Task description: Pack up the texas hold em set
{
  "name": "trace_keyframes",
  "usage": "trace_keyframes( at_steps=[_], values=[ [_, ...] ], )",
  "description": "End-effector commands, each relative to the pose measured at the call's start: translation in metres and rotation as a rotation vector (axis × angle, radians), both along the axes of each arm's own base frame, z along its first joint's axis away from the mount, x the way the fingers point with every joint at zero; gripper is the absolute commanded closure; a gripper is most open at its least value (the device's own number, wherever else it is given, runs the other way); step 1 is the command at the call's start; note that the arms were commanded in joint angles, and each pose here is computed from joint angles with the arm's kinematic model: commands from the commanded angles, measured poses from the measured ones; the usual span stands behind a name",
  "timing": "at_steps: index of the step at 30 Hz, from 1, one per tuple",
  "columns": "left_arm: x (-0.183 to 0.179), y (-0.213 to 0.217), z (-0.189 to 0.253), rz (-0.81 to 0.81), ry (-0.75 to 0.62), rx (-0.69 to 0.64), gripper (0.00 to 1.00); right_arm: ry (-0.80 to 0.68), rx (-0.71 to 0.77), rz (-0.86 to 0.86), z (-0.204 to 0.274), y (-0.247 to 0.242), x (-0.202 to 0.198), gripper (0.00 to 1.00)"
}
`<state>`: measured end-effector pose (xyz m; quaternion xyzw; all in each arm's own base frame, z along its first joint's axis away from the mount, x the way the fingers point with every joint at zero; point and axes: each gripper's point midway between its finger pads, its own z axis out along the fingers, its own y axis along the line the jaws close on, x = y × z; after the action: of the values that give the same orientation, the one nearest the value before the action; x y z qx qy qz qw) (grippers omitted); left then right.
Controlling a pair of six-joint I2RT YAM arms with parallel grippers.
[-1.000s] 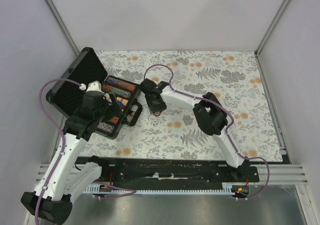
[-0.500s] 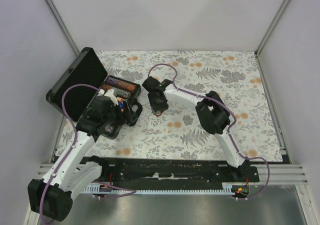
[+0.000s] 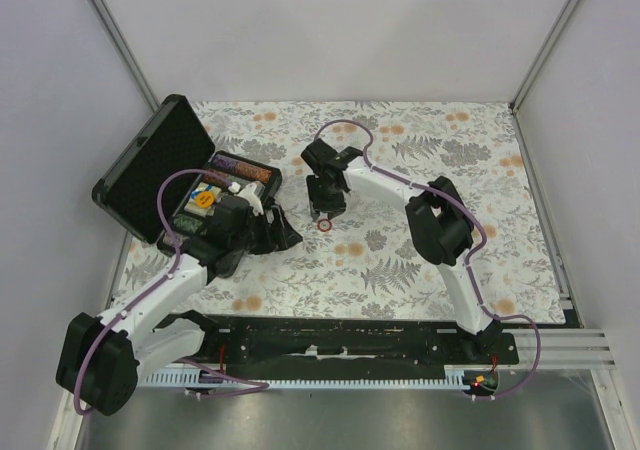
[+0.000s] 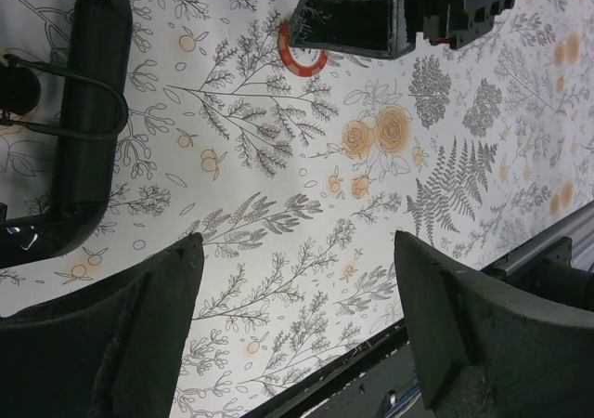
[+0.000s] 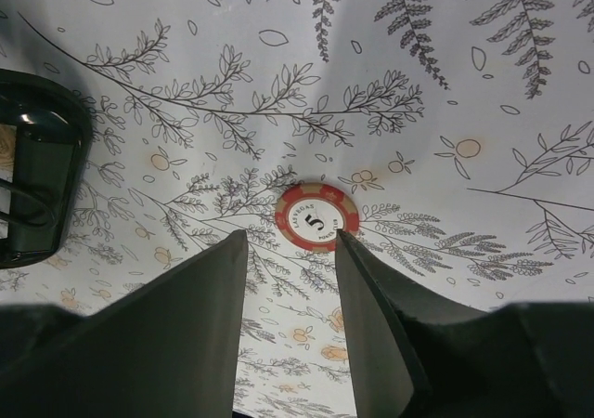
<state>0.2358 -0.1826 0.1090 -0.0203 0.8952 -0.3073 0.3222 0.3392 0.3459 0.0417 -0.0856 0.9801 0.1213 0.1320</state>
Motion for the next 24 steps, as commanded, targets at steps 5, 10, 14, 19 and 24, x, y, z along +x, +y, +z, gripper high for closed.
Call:
trace_keyframes(
  at_steps=[5, 10, 14, 19, 24],
  values=[
    [0.022, -0.003, 0.015, 0.093, -0.062, -0.035, 0.12, -0.006, -0.055, 0.045, 0.004, -0.012, -0.003, 0.4],
    [0.019, -0.003, 0.009, 0.096, -0.04, -0.036, 0.13, -0.001, -0.12, 0.058, -0.008, -0.015, 0.001, 0.34],
    [0.017, -0.003, 0.007, 0.097, -0.032, -0.034, 0.14, 0.015, -0.152, 0.073, -0.02, -0.013, 0.002, 0.32],
    [0.017, -0.003, 0.006, 0.094, -0.035, -0.028, 0.14, 0.025, -0.18, 0.079, -0.03, -0.01, 0.003, 0.31],
    [0.016, -0.002, 0.005, 0.088, -0.031, -0.018, 0.15, 0.047, -0.247, 0.089, -0.035, -0.014, -0.001, 0.39]
  ],
)
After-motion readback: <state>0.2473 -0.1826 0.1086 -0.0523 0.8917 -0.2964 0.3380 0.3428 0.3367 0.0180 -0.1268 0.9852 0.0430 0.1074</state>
